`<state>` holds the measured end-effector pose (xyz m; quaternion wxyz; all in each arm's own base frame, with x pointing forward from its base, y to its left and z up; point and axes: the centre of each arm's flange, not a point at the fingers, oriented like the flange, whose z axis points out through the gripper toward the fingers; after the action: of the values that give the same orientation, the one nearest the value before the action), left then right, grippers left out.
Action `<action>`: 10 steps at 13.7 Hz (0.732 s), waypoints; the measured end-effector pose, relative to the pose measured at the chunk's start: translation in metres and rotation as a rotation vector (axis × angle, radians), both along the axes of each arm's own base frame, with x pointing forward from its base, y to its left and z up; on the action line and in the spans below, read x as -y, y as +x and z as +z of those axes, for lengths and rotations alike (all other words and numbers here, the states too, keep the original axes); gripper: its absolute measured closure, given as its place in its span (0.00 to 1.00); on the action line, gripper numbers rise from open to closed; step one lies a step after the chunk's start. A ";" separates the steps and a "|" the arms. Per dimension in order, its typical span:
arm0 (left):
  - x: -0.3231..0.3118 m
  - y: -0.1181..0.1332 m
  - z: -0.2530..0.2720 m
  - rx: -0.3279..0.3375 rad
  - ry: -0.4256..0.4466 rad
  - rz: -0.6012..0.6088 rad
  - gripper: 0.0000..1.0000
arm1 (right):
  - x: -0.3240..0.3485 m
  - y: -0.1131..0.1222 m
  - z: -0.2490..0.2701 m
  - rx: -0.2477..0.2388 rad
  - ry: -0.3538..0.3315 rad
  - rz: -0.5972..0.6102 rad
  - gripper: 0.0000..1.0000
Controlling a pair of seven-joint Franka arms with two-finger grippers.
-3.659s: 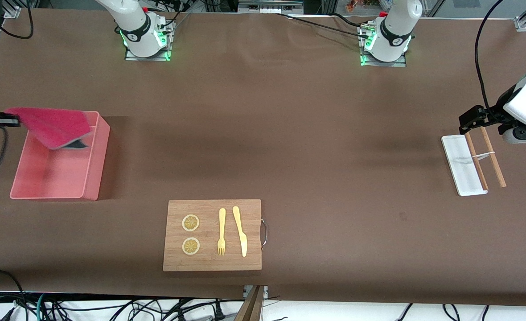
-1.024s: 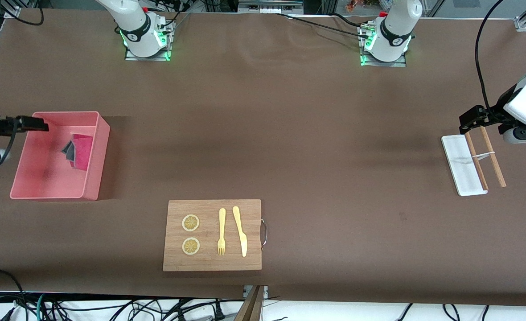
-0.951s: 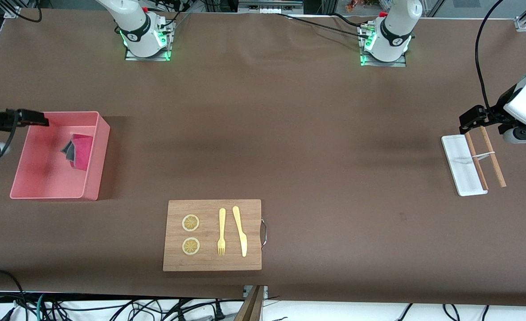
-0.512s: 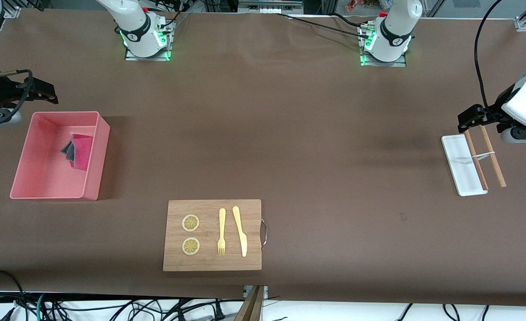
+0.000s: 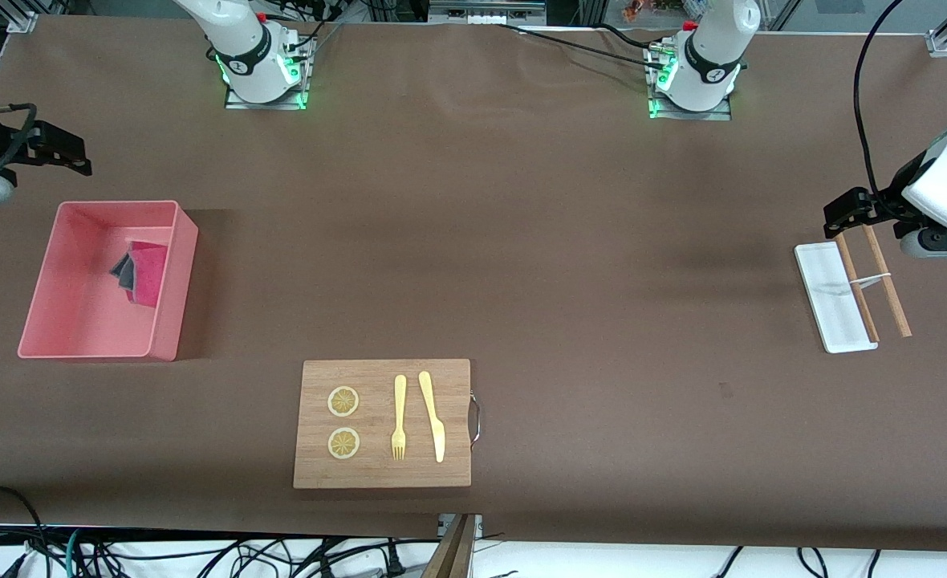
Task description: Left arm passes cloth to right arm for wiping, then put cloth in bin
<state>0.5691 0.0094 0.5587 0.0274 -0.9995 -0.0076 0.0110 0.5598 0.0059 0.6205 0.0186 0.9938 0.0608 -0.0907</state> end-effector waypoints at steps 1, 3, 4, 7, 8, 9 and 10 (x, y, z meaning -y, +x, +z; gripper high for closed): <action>0.000 0.000 0.000 0.000 0.000 0.000 0.00 | -0.004 -0.001 0.000 0.001 -0.007 -0.033 0.00; 0.000 0.000 0.000 0.000 0.000 0.000 0.00 | -0.006 -0.001 -0.002 -0.001 -0.012 -0.064 0.00; 0.000 0.000 0.000 0.000 0.000 0.000 0.00 | -0.006 -0.001 -0.002 -0.002 -0.013 -0.068 0.00; 0.000 0.000 0.000 -0.001 0.000 0.000 0.00 | -0.005 -0.001 -0.003 -0.004 -0.014 -0.073 0.00; 0.000 0.000 0.000 -0.001 0.000 0.000 0.00 | -0.005 -0.001 -0.003 -0.004 -0.014 -0.073 0.00; 0.000 0.000 0.000 -0.001 0.000 0.000 0.00 | -0.005 -0.001 -0.004 -0.005 -0.014 -0.073 0.00; 0.000 0.000 0.000 -0.001 0.000 0.000 0.00 | -0.004 -0.001 -0.004 -0.004 -0.014 -0.074 0.00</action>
<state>0.5691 0.0094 0.5586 0.0274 -0.9995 -0.0076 0.0115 0.5591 0.0102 0.6168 0.0219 0.9951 0.0234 -0.0939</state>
